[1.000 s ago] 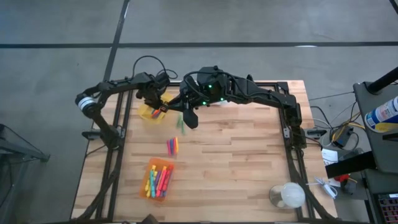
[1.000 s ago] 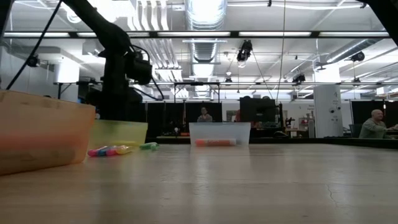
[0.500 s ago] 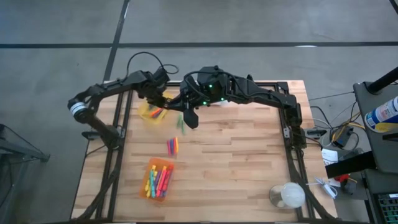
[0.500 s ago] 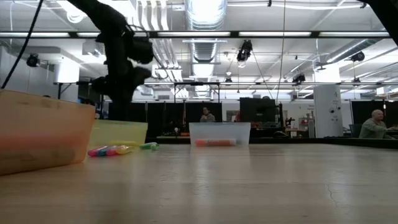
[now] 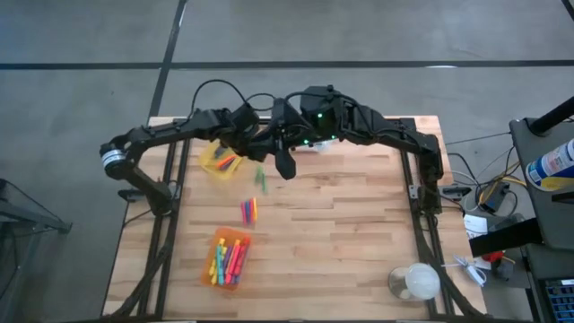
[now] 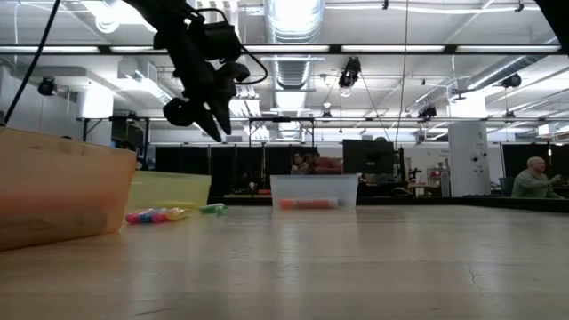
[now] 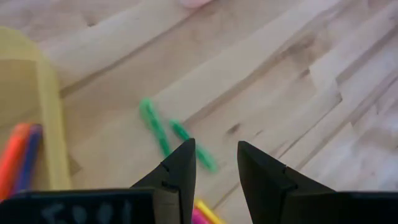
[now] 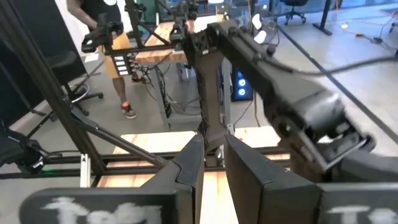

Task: Pick & Place Markers
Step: Put the left green pen into the yellow bin

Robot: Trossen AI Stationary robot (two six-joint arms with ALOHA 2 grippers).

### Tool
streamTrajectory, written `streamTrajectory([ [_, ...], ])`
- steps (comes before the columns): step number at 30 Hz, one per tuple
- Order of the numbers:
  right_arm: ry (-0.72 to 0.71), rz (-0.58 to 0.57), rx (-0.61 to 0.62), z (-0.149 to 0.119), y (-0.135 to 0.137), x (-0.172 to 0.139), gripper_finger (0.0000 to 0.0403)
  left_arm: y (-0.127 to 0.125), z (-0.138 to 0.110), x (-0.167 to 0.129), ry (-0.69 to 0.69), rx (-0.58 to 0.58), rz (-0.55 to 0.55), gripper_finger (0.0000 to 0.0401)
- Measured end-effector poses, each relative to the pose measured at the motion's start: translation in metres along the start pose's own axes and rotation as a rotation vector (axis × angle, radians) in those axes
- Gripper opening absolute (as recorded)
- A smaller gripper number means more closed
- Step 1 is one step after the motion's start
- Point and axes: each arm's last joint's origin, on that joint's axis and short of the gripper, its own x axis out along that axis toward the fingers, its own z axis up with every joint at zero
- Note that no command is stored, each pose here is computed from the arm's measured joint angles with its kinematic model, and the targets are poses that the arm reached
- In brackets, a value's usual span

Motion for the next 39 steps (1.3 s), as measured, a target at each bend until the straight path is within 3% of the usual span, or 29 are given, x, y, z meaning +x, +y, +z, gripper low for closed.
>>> streamTrajectory([
  [7, -0.030, 0.002, -0.013, 0.007, 0.002, -0.010, 0.0056, -0.004, -0.001, 0.024, 0.051, -0.006, 0.019, 0.0112],
  [23, -0.028, 0.002, -0.032, 0.007, 0.002, -0.010, 0.0056, 0.015, -0.003, 0.096, 0.225, -0.013, 0.180, 0.0112],
  [39, -0.026, 0.002, -0.036, 0.007, 0.003, -0.010, 0.0057, 0.024, -0.005, 0.121, 0.262, 0.037, 0.259, 0.0095],
])
